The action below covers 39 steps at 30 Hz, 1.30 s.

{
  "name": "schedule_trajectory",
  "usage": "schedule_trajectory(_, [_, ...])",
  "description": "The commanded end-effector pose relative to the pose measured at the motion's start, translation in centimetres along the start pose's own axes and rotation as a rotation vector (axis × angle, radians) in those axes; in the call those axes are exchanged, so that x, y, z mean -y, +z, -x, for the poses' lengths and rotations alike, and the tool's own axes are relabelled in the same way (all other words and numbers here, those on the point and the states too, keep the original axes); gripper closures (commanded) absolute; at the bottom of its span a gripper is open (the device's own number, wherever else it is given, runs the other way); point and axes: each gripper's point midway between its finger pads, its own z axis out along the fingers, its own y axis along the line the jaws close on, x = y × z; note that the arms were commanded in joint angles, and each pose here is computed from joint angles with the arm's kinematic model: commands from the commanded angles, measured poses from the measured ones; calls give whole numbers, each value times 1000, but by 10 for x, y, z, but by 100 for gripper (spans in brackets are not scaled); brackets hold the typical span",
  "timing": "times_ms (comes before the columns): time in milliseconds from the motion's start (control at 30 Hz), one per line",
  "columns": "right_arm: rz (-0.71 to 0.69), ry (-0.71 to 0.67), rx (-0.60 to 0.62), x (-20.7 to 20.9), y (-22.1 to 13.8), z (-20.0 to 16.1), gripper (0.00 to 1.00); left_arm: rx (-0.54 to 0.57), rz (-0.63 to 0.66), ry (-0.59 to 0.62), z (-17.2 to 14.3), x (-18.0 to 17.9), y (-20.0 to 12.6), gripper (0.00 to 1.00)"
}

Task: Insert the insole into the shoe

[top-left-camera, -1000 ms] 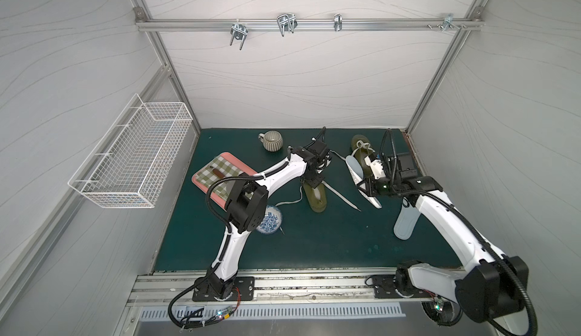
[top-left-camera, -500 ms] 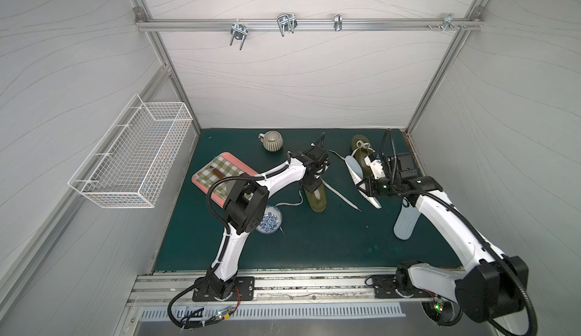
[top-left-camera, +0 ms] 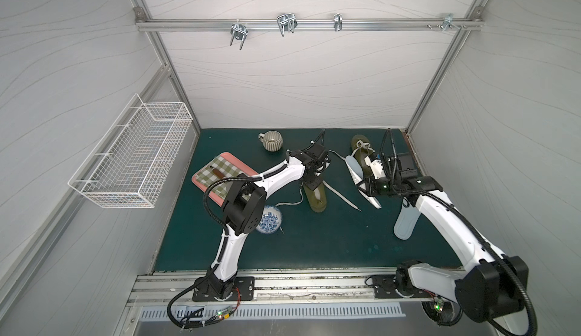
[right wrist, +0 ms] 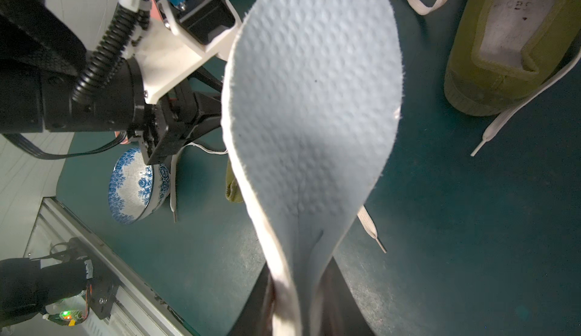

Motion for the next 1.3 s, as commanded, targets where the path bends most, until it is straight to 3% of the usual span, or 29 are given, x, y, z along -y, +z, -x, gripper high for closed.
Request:
schedule_trajectory(0, [5, -16, 14, -4, -8, 8, 76, 68, -17, 13, 22, 3, -3, 69])
schedule_trajectory(167, [6, -17, 16, -3, -9, 8, 76, 59, -17, 7, 21, 3, 2, 72])
schedule_trajectory(500, [9, -12, 16, -3, -9, 8, 76, 109, 6, -21, 29, -1, 0, 89])
schedule_trajectory(800, [18, -5, 13, -4, -7, 6, 76, 107, 48, -36, 26, -8, 4, 87])
schedule_trajectory(900, [19, -4, 12, -4, -7, 6, 76, 110, 68, -51, 28, -12, 3, 100])
schedule_trajectory(1267, [21, -2, 1, -3, -5, 4, 77, 79, 72, -79, 24, -15, -17, 100])
